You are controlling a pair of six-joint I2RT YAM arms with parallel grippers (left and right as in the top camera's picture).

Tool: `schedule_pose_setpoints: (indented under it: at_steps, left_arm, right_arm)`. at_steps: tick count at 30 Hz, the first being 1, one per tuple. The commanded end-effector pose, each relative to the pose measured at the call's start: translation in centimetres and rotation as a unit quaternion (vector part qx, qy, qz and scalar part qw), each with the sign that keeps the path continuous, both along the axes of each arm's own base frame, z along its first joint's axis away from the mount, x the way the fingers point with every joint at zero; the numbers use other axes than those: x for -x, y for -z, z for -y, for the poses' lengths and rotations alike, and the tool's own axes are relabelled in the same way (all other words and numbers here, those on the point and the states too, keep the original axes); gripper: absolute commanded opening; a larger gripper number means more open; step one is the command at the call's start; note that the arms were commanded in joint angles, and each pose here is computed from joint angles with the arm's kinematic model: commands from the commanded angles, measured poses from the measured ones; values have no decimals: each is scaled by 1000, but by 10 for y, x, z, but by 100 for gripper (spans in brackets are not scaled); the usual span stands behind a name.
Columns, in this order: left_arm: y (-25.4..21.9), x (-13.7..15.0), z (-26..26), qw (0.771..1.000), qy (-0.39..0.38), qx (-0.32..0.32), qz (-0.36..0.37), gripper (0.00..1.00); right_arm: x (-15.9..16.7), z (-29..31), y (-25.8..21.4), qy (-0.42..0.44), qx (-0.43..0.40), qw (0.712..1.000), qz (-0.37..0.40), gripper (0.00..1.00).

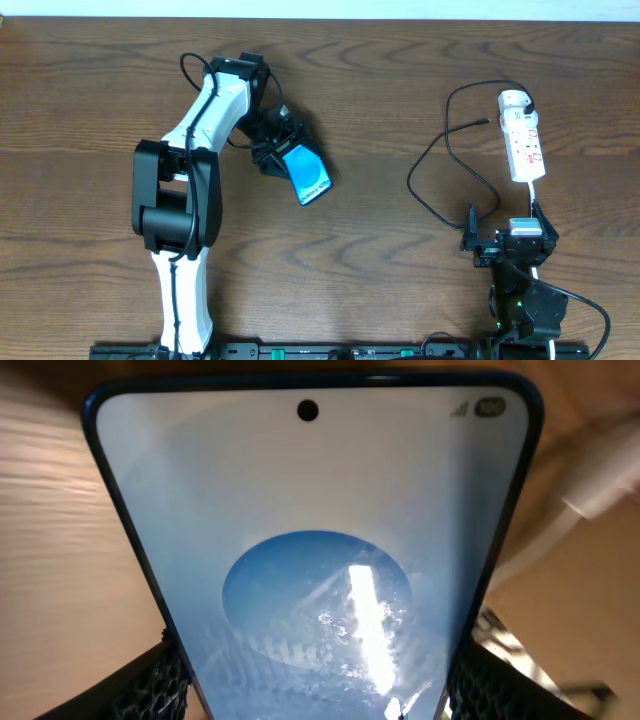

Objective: Plug charger to phone and switch on socket

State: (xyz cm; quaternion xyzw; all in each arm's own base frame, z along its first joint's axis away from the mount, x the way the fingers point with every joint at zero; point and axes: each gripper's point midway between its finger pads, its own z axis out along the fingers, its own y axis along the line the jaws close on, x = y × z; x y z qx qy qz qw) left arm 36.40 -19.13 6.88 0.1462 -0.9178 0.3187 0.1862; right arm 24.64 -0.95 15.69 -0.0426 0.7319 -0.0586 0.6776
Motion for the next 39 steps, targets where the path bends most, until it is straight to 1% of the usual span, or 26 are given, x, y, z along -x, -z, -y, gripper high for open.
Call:
schedule_pose_setpoints:
  at_steps: [1, 8, 10, 12, 15, 17, 23, 28, 39]
  left_arm:
    - [-45, 1, 25, 993, -2, 117, 9, 67]
    - [-71, 1, 41, 979, -17, 201, -8, 67]
    - [-82, 0, 45, 972, -23, 235, -14, 67]
    - [-98, -1, 51, 959, -30, 280, -23, 67]
    - [-110, -2, 54, 948, -37, 314, -31, 68]
    - [-113, -2, 54, 946, -45, 319, -45, 68]
    - [-113, -2, 55, 945, -65, 310, -80, 68]
    - [-118, -2, 55, 941, -67, 321, -84, 67]
    - [-118, -2, 55, 941, -66, 321, -83, 67]
  right_arm:
    - [0, -3, 0, -7, 2, 1000, 1, 99]
    - [0, -3, 0, -7, 2, 1000, 1, 99]
    - [0, -3, 0, -7, 2, 1000, 1, 99]
    - [0, -3, 0, -7, 2, 1000, 1, 99]
    - [0, -3, 0, -7, 2, 1000, 1, 99]
    - [0, -3, 0, -7, 2, 1000, 1, 99]
    - [0, -3, 0, -7, 2, 1000, 1, 99]
    - [0, -3, 0, -7, 2, 1000, 1, 99]
    - [0, -3, 0, -7, 2, 1000, 1, 99]
